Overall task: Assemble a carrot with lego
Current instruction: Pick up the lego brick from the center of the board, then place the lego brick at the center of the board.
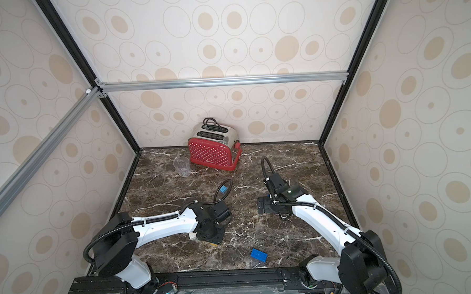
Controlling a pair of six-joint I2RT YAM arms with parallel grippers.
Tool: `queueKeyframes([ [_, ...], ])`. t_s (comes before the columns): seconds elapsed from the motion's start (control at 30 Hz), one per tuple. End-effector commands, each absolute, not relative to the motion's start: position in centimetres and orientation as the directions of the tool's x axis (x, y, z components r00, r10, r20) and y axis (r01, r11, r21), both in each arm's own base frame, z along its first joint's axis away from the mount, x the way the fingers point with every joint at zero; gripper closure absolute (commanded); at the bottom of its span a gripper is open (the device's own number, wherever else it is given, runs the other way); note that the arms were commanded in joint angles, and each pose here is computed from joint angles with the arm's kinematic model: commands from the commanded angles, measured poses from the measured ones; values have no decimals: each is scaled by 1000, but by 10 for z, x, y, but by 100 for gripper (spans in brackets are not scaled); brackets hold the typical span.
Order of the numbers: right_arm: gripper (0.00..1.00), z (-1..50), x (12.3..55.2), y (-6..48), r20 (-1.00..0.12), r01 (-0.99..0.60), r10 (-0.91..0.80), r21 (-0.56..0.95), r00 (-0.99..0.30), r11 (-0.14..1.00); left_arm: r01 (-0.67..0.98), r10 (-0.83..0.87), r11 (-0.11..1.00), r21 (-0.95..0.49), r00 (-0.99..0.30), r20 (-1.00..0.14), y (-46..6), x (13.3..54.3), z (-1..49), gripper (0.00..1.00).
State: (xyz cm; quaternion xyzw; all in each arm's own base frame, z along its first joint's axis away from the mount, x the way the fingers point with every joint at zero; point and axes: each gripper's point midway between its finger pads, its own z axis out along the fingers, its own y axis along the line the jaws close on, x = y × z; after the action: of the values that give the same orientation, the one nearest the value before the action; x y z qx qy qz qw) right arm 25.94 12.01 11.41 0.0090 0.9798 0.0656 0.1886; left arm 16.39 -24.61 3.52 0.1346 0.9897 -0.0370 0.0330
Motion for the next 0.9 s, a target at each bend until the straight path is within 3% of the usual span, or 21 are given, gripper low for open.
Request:
queueKeyframes([
  [0.0,1,112,251,113,-357,0,37,104,-933,995,255,251,966,-53,-966,-64,-247,162,43,53],
  [0.2,1,113,251,113,-367,-2,38,108,-929,994,243,237,969,-56,-967,-93,-252,169,52,74],
  [0.47,1,113,245,116,-361,12,65,146,-930,989,208,200,977,-44,-969,-146,-288,203,63,78],
  [0.67,1,108,240,123,-339,33,103,206,-935,978,92,86,995,-26,-980,-179,-305,247,62,81],
  [0.87,1,103,232,127,-315,42,114,226,-942,973,24,24,1000,4,-984,-177,-298,271,58,87],
])
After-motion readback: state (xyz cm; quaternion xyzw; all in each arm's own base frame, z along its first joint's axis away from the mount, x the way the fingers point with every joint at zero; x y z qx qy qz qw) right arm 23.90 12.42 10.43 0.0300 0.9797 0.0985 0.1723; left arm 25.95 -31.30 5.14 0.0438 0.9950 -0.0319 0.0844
